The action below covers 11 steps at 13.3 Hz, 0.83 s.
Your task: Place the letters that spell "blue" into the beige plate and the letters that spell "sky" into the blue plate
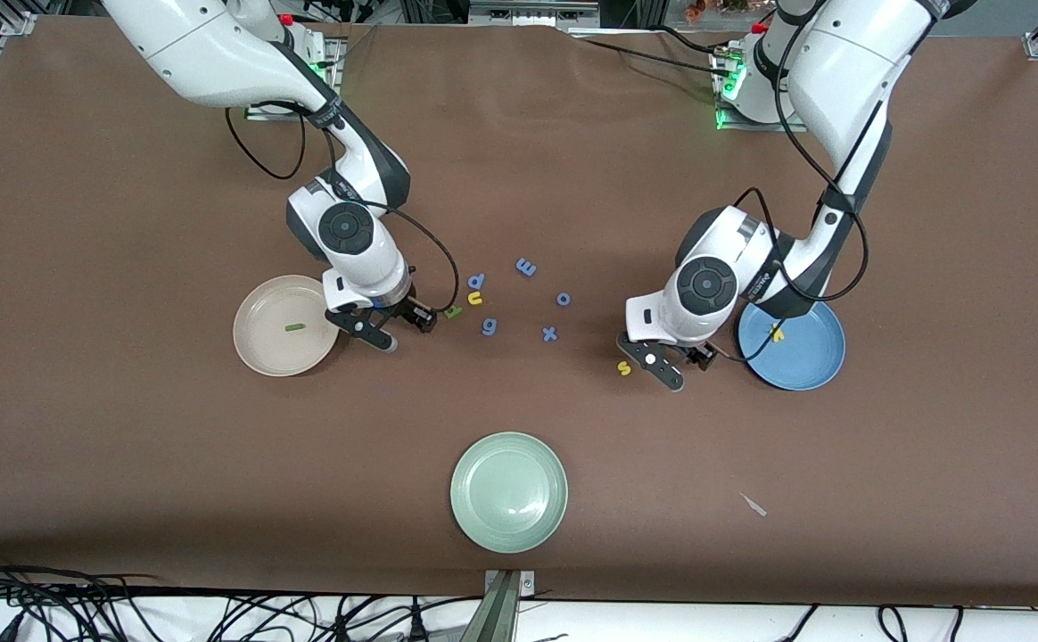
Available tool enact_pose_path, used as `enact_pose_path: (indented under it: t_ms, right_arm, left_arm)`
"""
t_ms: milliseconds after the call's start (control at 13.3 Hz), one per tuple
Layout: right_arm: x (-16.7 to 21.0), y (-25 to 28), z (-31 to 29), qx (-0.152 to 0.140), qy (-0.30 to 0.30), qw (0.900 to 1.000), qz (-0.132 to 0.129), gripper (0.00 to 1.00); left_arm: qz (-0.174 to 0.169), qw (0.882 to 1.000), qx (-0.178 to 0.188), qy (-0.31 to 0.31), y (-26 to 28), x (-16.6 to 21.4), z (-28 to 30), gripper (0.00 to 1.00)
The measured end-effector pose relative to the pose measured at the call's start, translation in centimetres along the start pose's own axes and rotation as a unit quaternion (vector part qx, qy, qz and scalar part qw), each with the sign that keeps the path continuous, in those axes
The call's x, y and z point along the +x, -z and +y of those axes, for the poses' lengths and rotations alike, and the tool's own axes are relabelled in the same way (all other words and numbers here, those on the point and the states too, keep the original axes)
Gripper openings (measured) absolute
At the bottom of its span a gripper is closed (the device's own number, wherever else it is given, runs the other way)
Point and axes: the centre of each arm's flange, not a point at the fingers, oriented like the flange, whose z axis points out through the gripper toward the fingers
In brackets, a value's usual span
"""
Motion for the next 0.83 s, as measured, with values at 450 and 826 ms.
enact_pose_path:
  t_ms: [450, 826]
  right_arm:
    - [-0.3, -0.8, 0.2, -0.004, 0.0, 1.0, -0.005, 0.61]
    - [-1.1, -1.9, 0.7, 0.006, 0.004, 1.0, -0.008, 0.48]
  left_arm:
    - [0.032, 0.997, 0.0, -0.069, -2.2, -0.9, -1.8, 1.0]
    - [0.058, 0.995, 0.002, -0.082, -3.6, -0.3, -1.6, 0.95]
